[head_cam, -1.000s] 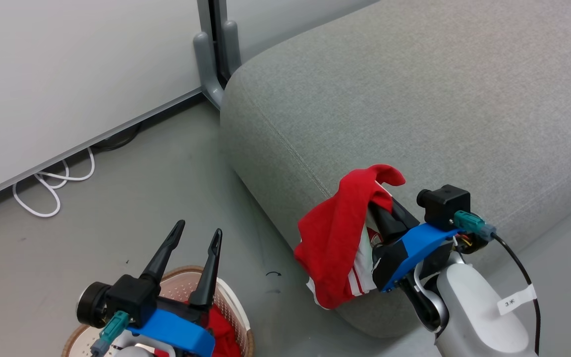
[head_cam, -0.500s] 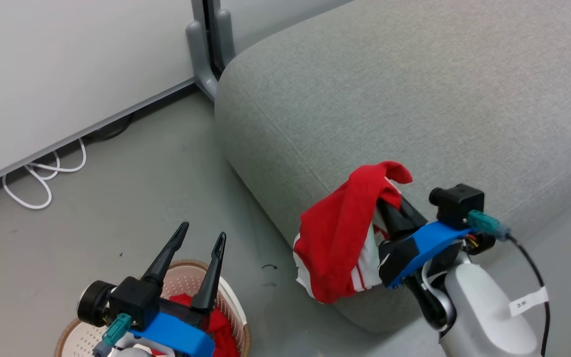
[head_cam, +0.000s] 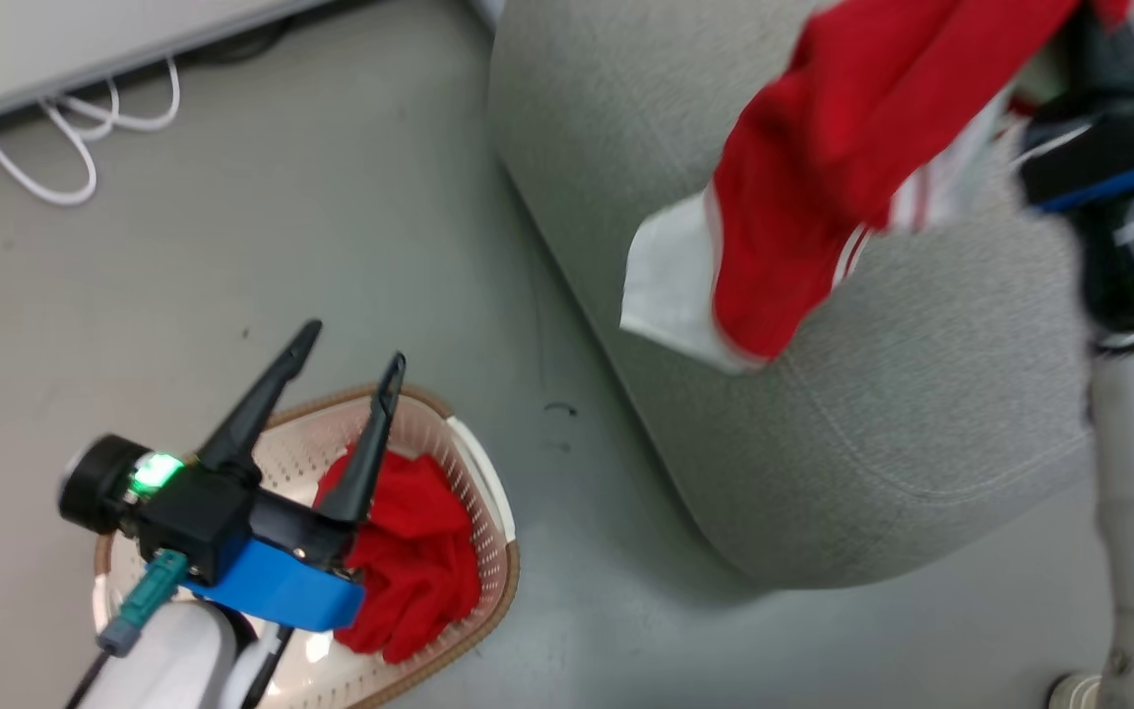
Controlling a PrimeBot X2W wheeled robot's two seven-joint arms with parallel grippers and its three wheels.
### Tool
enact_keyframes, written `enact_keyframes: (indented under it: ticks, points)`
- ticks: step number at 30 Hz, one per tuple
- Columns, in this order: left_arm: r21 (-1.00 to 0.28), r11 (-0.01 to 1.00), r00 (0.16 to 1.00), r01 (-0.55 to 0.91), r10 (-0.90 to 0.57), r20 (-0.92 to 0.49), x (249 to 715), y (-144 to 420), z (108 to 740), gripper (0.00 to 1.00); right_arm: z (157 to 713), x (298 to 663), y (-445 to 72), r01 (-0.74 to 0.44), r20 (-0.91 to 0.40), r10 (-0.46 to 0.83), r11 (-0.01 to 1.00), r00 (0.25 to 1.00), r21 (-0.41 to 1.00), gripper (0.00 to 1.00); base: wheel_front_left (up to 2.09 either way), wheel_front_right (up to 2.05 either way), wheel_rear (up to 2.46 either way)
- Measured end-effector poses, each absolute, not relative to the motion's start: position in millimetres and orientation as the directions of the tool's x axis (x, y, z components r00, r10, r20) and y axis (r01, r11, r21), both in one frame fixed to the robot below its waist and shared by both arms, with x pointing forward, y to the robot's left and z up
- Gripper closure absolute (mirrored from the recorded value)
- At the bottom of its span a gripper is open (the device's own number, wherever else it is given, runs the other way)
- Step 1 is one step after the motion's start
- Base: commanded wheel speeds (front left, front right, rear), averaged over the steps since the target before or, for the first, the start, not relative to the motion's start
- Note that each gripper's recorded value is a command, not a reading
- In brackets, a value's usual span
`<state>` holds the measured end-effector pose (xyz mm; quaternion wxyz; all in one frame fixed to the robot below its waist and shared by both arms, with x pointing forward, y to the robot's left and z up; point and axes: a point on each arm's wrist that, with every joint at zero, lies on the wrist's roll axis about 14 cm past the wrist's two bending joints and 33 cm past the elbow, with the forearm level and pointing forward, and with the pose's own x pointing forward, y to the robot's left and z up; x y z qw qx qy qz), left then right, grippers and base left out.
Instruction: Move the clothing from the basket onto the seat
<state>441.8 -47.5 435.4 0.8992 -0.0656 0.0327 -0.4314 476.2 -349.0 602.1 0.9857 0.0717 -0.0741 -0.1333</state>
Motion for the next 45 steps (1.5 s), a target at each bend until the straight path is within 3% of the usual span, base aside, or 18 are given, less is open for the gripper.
enact_keyframes:
  ticks: [5, 15, 23, 27, 28, 29, 30, 45]
  points:
    - [-0.145, 0.644, 0.649, 0.751, -0.761, -0.014, 466, -31, 413, 0.00, 621, 515, -398, 0.341, 0.180, -0.384, 0.911, 0.905, 0.230, 1.00, 0.00, 0.00, 0.00]
    - [-0.165, 0.682, 0.685, 0.713, -0.727, -0.042, 490, -6, 370, 0.00, 614, 539, -488, 0.550, 0.233, -0.616, 0.782, 0.752, 0.295, 1.00, 0.00, 0.00, 0.00]
    - [-0.189, 0.698, 0.696, 0.691, -0.713, -0.085, 493, 3, 338, 0.00, 513, 550, -501, 0.667, 0.024, -0.683, 0.719, 0.730, 0.196, 1.00, 0.00, 0.00, 0.00]
    - [-0.198, 0.700, 0.697, 0.686, -0.710, -0.094, 493, 4, 332, 0.00, 453, 533, -500, 0.711, -0.141, -0.697, 0.689, 0.703, 0.139, 1.00, 0.00, 0.00, 0.00]
    - [-0.197, 0.700, 0.698, 0.686, -0.710, -0.094, 493, 4, 332, 0.00, 441, 529, -498, 0.718, -0.181, -0.696, 0.685, 0.695, 0.123, 0.92, 0.00, 0.00, 0.00]
    - [-0.197, 0.701, 0.698, 0.686, -0.710, -0.093, 493, 5, 332, 0.00, 433, 527, -497, 0.720, -0.210, -0.692, 0.684, 0.691, 0.114, 0.62, 0.00, 0.00, 0.00]
    - [-0.196, 0.701, 0.699, 0.685, -0.709, -0.094, 493, 5, 332, 0.00, 427, 526, -495, 0.721, -0.230, -0.688, 0.685, 0.688, 0.105, 0.00, 0.00, 0.00, 0.00]
    - [-0.197, 0.707, 0.716, 0.679, -0.698, -0.036, 482, -3, 372, 0.00, 446, 506, -479, 0.653, -0.275, -0.635, 0.757, 0.722, -0.035, 0.00, 0.00, 0.00, 0.00]
